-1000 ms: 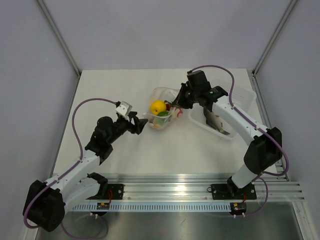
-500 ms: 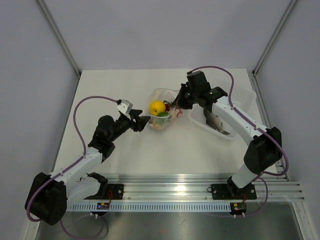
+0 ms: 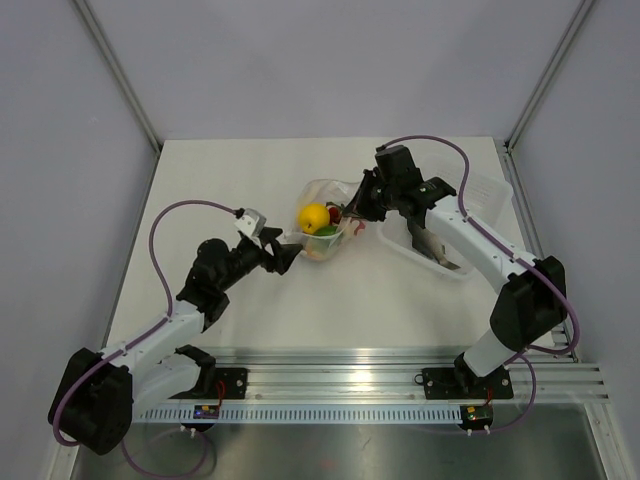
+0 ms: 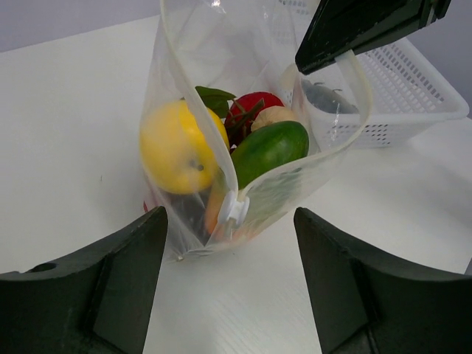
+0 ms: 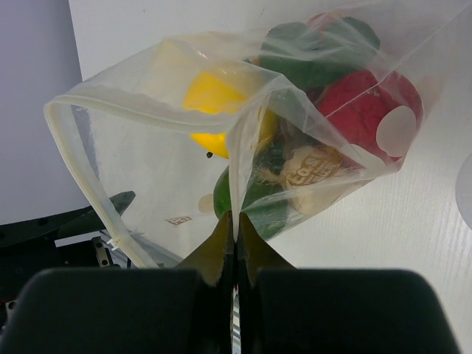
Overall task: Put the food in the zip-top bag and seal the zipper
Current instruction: Zip the zipper food storage bag at the center of the board.
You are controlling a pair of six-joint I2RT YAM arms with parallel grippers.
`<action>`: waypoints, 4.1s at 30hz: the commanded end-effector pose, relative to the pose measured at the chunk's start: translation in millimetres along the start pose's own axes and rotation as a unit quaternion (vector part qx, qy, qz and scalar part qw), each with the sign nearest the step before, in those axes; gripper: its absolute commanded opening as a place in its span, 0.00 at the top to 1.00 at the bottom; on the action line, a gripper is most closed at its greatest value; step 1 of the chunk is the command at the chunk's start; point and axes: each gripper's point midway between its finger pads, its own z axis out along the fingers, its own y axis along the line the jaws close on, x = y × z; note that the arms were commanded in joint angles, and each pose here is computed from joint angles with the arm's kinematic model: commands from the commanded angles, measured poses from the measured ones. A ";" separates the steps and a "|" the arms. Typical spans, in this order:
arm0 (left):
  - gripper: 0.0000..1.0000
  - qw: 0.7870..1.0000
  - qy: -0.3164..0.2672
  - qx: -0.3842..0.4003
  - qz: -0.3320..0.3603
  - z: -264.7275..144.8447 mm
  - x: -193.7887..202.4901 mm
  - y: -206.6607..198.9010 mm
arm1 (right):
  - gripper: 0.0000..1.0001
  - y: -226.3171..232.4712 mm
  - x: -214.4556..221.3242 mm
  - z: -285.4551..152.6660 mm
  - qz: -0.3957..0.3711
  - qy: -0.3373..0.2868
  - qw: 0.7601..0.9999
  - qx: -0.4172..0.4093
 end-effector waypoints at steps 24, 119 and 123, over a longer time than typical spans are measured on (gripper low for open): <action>1.00 0.997 -0.034 0.062 0.036 19.0 -27.8 -16.3 | 1.00 18.6 -19.9 -11.8 -0.003 -0.016 0.999 -0.034; 1.00 0.986 0.017 0.150 0.068 -13.7 -61.4 -3.3 | 1.00 102.7 48.1 -25.2 -0.708 -0.036 0.677 -0.197; 1.00 0.986 0.019 0.149 0.066 -14.6 -61.7 -2.6 | 1.00 100.4 42.7 -30.9 -0.706 -0.042 0.679 -0.196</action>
